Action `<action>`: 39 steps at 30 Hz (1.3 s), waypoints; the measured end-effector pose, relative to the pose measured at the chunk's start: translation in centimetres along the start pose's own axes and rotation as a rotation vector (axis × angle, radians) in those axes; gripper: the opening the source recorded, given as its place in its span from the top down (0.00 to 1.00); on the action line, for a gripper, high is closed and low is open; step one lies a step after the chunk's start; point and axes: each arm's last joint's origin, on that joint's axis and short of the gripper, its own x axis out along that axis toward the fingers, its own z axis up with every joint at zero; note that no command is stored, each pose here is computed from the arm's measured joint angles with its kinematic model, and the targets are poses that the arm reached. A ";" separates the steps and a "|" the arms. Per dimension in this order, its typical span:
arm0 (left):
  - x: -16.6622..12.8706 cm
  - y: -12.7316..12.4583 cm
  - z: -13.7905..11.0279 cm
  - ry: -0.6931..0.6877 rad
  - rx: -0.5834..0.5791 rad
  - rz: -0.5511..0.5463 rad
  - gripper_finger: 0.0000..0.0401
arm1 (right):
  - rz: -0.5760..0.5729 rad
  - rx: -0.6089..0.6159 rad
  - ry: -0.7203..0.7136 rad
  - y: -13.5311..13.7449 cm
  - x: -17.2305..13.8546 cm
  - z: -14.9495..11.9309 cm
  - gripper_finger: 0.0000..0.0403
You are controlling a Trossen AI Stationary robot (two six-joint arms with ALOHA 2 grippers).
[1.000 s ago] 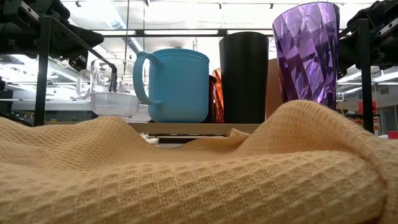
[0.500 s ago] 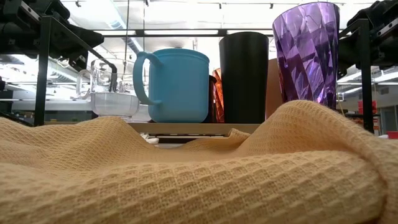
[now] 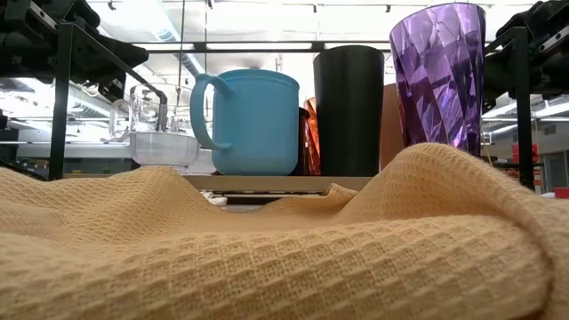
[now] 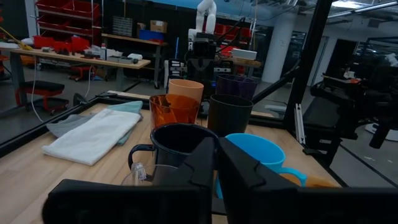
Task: Stack small to large cups/mugs on shelf
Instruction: Return to Home Position
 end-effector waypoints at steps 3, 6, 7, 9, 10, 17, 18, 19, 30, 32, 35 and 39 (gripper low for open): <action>0.0 0.0 0.0 0.000 0.000 0.000 0.92 | 0.000 0.000 0.000 0.0 0.0 0.0 0.95; 0.0 0.0 0.0 0.000 0.000 0.000 0.91 | 0.000 0.000 0.000 0.0 0.0 0.0 0.94; 0.0 0.0 0.0 -0.001 0.000 0.000 0.91 | 0.000 0.000 0.000 0.0 0.0 0.0 0.94; 0.0 0.0 0.0 0.000 0.000 0.000 0.90 | 0.000 0.000 0.000 0.0 0.0 0.0 0.94; 0.0 0.0 0.0 0.000 0.000 0.000 0.90 | 0.000 0.000 0.000 0.0 0.0 0.0 0.94; 0.0 0.0 0.0 0.000 0.000 0.000 0.93 | 0.000 0.000 0.000 0.0 0.0 0.0 0.95; 0.0 0.0 0.0 0.000 0.000 0.000 0.93 | 0.000 0.000 0.000 0.0 0.0 0.0 0.95; 0.0 0.0 0.0 -0.001 0.000 0.000 0.93 | 0.000 0.000 0.000 0.0 0.0 0.0 0.95; 0.0 0.0 0.0 0.000 0.000 0.000 0.92 | 0.000 0.000 0.000 0.0 0.0 0.0 0.95; 0.0 0.0 0.0 0.000 0.000 0.000 0.91 | 0.000 0.000 0.000 0.0 0.0 0.0 0.95; 0.0 0.0 0.0 0.000 0.000 0.000 0.90 | 0.000 0.000 0.000 0.0 0.0 0.0 0.95; 0.0 0.0 0.0 0.000 0.000 0.000 0.91 | 0.000 0.000 0.000 0.0 0.0 0.0 0.95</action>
